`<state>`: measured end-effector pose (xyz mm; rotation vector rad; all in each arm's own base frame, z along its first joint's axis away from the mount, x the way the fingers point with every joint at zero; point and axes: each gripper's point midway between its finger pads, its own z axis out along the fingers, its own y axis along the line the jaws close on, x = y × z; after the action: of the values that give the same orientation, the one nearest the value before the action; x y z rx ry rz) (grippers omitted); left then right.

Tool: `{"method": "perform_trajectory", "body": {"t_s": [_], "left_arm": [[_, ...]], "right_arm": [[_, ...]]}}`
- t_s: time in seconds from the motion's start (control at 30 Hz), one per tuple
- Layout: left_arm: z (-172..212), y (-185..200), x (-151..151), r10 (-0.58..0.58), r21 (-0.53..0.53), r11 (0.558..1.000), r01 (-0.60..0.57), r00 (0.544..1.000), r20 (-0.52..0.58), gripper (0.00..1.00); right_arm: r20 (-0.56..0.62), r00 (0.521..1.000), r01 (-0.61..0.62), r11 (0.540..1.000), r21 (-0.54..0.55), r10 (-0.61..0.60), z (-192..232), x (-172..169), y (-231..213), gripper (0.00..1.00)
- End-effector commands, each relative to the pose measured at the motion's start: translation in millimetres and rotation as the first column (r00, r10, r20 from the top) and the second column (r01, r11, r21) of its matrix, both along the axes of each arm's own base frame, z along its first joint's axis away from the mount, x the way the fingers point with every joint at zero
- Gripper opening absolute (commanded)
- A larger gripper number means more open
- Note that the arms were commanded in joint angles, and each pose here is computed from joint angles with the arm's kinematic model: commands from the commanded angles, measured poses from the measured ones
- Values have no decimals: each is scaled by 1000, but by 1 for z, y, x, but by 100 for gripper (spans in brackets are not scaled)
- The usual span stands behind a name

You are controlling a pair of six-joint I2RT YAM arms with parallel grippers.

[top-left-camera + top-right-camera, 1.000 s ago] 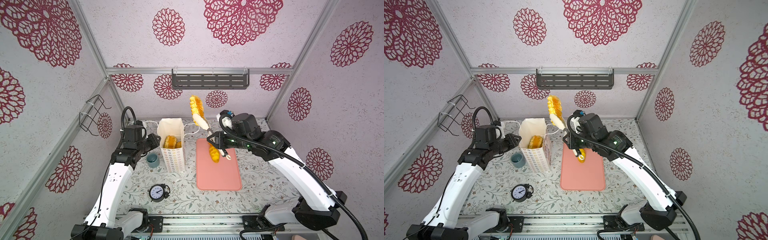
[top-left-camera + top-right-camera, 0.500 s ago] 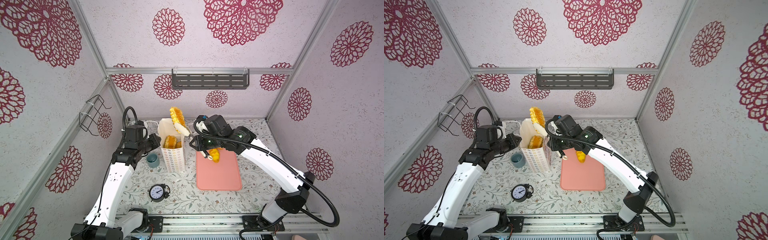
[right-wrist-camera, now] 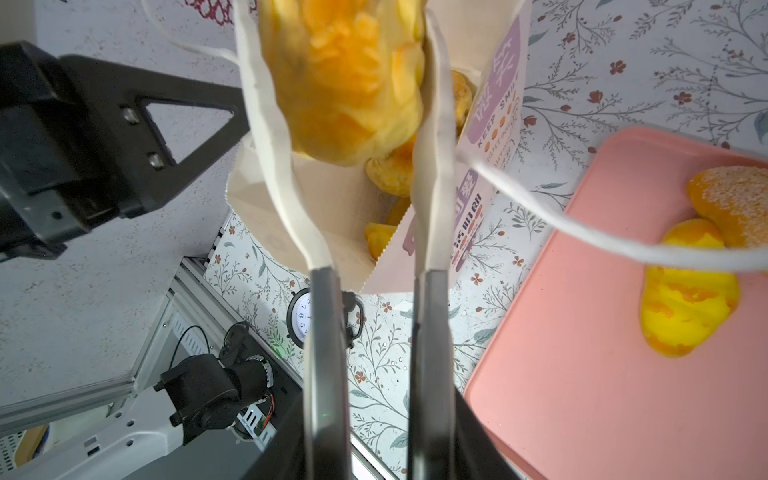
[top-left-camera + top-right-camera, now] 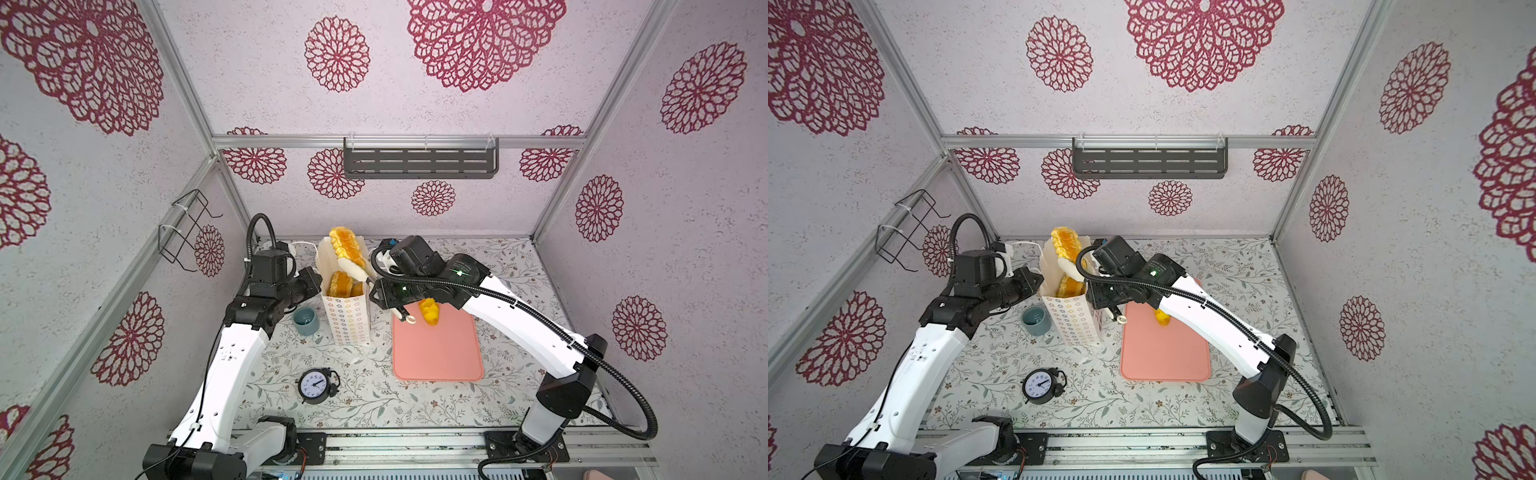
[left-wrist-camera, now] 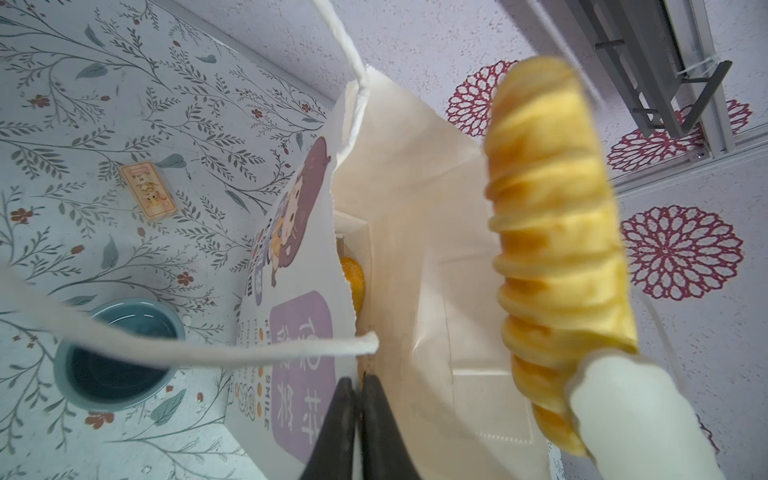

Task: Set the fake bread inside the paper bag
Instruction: 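Open the tongs with right gripper to drop the loaf into the bag, then move the tongs with right gripper back to the yellow striped bun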

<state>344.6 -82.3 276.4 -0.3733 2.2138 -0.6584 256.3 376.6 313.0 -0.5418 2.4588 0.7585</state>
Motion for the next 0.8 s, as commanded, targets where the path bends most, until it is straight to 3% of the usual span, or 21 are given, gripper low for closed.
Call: {"method": "perform_trajectory", "body": {"t_s": [0.0, 0.43, 0.5, 0.67, 0.77], "left_arm": [[-1, -5, 1, -17, 2, 1000, 17, 1000, 9, 8], [0, -5, 2, -17, 6, 1000, 17, 1000, 11, 2], [1, -5, 1, -17, 6, 1000, 17, 1000, 12, 8], [6, -4, 2, -14, 14, 1000, 14, 1000, 21, 39], [6, -4, 2, -20, 17, 1000, 20, 999, 25, 47]], "right_arm": [[75, 997, 9, 998, 57, -13, 31, 5, 0, 46], [122, 992, 33, 994, 100, -45, 58, 4, -11, 46], [145, 988, 47, 994, 100, -61, 67, 3, -19, 46], [218, 963, 145, 987, 68, -157, 86, 2, -61, 45], [221, 950, 216, 975, 51, -222, 80, -3, -95, 45]]}}
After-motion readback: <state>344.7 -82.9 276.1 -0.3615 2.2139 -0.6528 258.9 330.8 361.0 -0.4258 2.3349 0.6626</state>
